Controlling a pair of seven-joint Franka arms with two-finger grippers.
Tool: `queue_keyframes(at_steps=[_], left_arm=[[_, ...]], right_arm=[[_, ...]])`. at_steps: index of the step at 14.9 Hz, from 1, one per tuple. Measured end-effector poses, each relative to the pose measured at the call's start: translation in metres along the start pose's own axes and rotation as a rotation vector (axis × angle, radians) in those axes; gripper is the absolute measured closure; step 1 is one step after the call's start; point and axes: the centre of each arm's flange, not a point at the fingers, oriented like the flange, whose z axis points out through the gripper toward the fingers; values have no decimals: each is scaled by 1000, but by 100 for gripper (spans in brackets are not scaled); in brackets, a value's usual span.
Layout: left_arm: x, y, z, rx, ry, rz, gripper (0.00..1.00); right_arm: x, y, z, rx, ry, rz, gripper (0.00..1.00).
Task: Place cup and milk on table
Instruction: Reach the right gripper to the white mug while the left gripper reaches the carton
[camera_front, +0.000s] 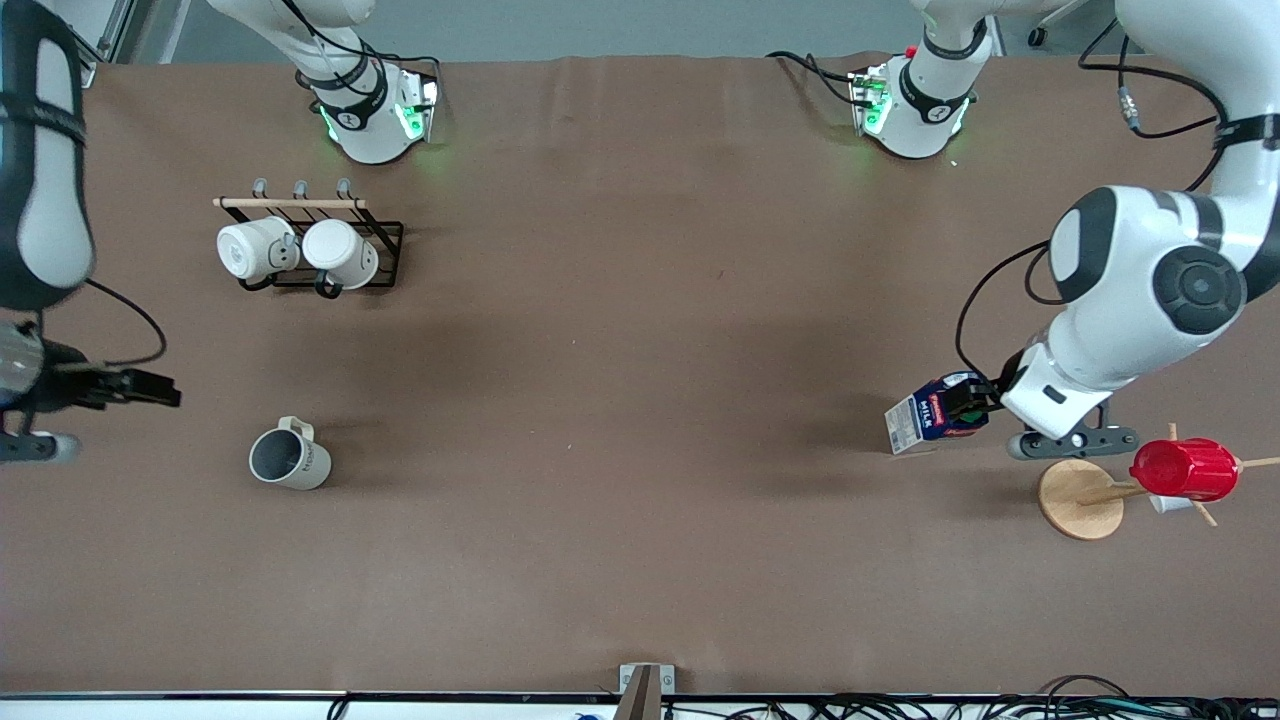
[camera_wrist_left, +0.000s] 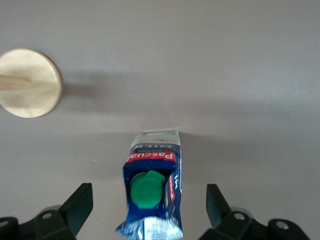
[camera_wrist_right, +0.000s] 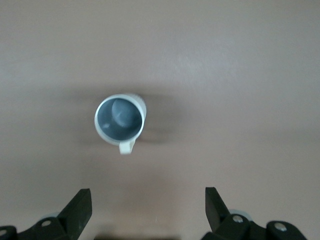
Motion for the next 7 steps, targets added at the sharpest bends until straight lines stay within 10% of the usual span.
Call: queue_keyframes(at_steps=[7], left_arm=[[-18,0,44,-5,-3,-17,4]], right_arm=[[11,-13,138,-21,123,-31,0]])
